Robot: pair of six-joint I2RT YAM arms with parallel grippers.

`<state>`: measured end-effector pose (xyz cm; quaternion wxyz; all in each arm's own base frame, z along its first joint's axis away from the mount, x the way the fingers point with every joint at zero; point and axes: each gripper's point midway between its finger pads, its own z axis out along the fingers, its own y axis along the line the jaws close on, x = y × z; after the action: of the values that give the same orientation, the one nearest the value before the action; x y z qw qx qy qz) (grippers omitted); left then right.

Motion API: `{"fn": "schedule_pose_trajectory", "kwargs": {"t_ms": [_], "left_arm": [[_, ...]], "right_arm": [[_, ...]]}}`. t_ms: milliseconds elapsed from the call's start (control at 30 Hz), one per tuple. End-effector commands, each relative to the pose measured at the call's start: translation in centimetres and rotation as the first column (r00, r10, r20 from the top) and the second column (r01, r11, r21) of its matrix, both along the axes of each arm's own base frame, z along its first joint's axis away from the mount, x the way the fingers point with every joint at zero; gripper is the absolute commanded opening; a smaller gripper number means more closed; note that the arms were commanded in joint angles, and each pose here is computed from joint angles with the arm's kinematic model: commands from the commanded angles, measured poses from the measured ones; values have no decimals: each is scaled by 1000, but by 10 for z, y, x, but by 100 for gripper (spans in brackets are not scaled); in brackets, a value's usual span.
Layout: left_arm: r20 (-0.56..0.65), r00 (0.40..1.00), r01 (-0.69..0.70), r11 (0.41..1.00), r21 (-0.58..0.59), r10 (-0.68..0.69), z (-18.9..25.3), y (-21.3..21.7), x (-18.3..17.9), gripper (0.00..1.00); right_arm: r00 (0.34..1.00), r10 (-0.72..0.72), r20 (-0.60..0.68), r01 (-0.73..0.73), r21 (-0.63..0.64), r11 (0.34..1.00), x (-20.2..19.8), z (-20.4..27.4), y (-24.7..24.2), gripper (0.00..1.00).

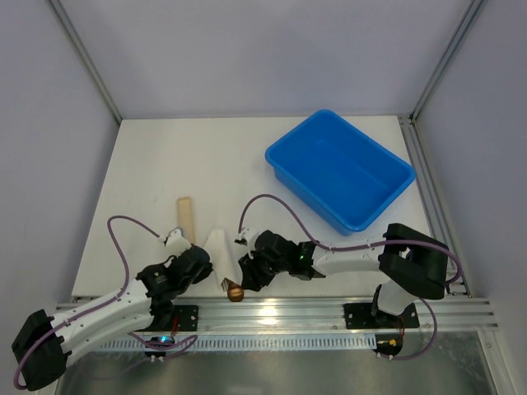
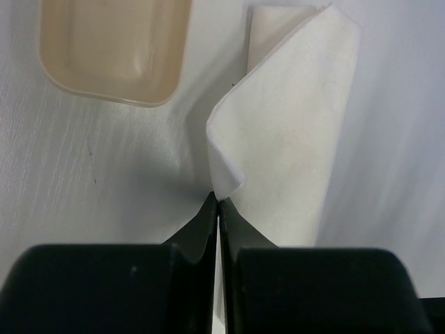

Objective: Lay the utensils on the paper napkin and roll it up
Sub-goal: Roll the napkin at the center of the board.

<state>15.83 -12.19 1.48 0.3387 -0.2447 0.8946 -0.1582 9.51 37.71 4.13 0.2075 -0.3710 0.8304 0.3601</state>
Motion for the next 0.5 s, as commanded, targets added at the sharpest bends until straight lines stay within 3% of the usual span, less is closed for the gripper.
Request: {"fn": "schedule_pose_trajectory", "kwargs": {"t_ms": [0,100,200,233,467], "left_arm": [[13,1000,15,1000,-4,-15,9,-5,3,0],[15,1000,15,1000,-7,-15,9,-5,3,0],[16,1000,18,1000,-9,-18,10,-6,3,0],[15,1000,19,1000,-7,-19,9,-6,3,0],[15,1000,20,1000,-6,-20,9,-5,3,0]], "right_arm": [[999,28,28,-30,49,998,-4,6,9,47],[996,58,71,-63,69,996,-12,15,12,35],[990,113,81,-120,92,989,-28,26,22,16],[990,117,85,-124,85,989,-31,25,23,6],[981,163,107,-169,46,985,-51,12,39,4]]}}
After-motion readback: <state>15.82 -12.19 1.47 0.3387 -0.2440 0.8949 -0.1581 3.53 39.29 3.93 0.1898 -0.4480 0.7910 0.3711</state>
